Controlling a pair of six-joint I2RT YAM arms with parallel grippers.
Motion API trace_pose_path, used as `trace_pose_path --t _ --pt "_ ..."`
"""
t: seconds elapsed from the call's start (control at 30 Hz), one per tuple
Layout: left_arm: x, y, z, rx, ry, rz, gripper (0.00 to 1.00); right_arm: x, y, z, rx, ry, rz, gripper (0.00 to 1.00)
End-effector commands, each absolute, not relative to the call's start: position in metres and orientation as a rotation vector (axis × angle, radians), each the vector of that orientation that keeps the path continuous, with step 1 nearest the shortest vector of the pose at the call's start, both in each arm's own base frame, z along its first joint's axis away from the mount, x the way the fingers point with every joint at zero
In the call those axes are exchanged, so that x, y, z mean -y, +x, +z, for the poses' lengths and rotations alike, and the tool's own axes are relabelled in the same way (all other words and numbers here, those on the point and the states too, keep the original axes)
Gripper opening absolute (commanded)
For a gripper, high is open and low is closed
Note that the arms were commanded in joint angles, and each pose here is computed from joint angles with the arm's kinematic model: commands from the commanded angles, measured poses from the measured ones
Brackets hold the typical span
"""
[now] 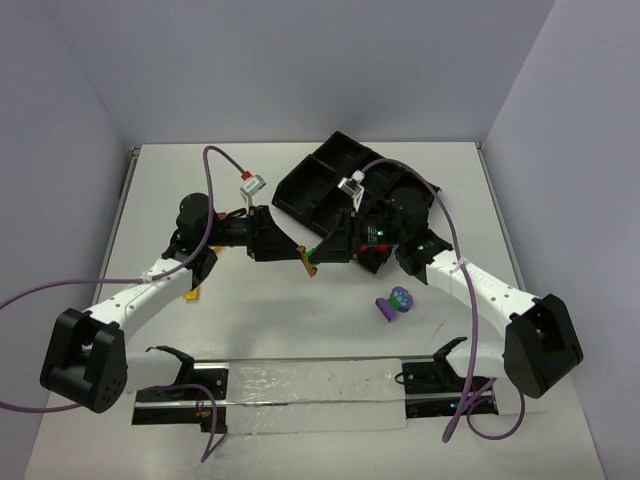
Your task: Sort the legos into containers by color
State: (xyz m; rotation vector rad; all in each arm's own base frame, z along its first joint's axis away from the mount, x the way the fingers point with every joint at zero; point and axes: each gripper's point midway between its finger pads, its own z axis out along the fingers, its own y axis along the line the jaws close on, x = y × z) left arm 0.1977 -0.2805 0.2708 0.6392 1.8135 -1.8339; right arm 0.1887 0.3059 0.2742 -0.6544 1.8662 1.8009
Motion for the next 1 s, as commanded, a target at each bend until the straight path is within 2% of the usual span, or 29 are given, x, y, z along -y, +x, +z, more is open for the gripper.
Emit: trace_pose_path --t 0.0,0.2,0.33,0.47,0.57,0.63,0.7,0.73,0.77,0.97 --pt "0.286 0.197 0.297 -1.685 0.732 -1.819 0.69 -0.311 0.187 0.3 -1.758 -0.731 1.812 0.14" --pt "0.287 0.195 0.298 -1.673 0.737 -1.824 0.6 -0.311 0.186 0.299 -1.762 -0.731 1.815 0.14" --pt "0.288 0.192 0.299 -1.667 0.74 -1.821 0.58 -0.312 0.186 0.296 -1.768 -0.731 1.816 0.14" --pt "0.287 0.192 0.3 -1.665 0.738 -1.824 0.52 -0.313 0.186 0.295 -1.769 -0.737 1.817 0.14" --pt "0.287 0.191 0.302 -1.659 0.739 -1.824 0.43 -0.315 0.186 0.292 -1.779 -0.742 1.815 0.14" --pt "0.287 0.191 0.303 -1.656 0.741 -1.825 0.28 -0.316 0.186 0.289 -1.787 -0.741 1.81 0.14" --pt "0.287 0.19 0.302 -1.659 0.742 -1.823 0.18 -0.315 0.186 0.288 -1.792 -0.735 1.805 0.14" --pt "0.286 0.19 0.301 -1.662 0.743 -1.817 0.08 -0.315 0.187 0.287 -1.799 -0.729 1.799 0.14" --pt "0.286 0.19 0.3 -1.669 0.742 -1.815 0.03 -0.315 0.187 0.287 -1.799 -0.727 1.792 0.14" --pt "0.282 0.193 0.291 -1.708 0.698 -1.776 0.0 -0.305 0.201 0.284 -1.824 -0.664 1.728 0.14"
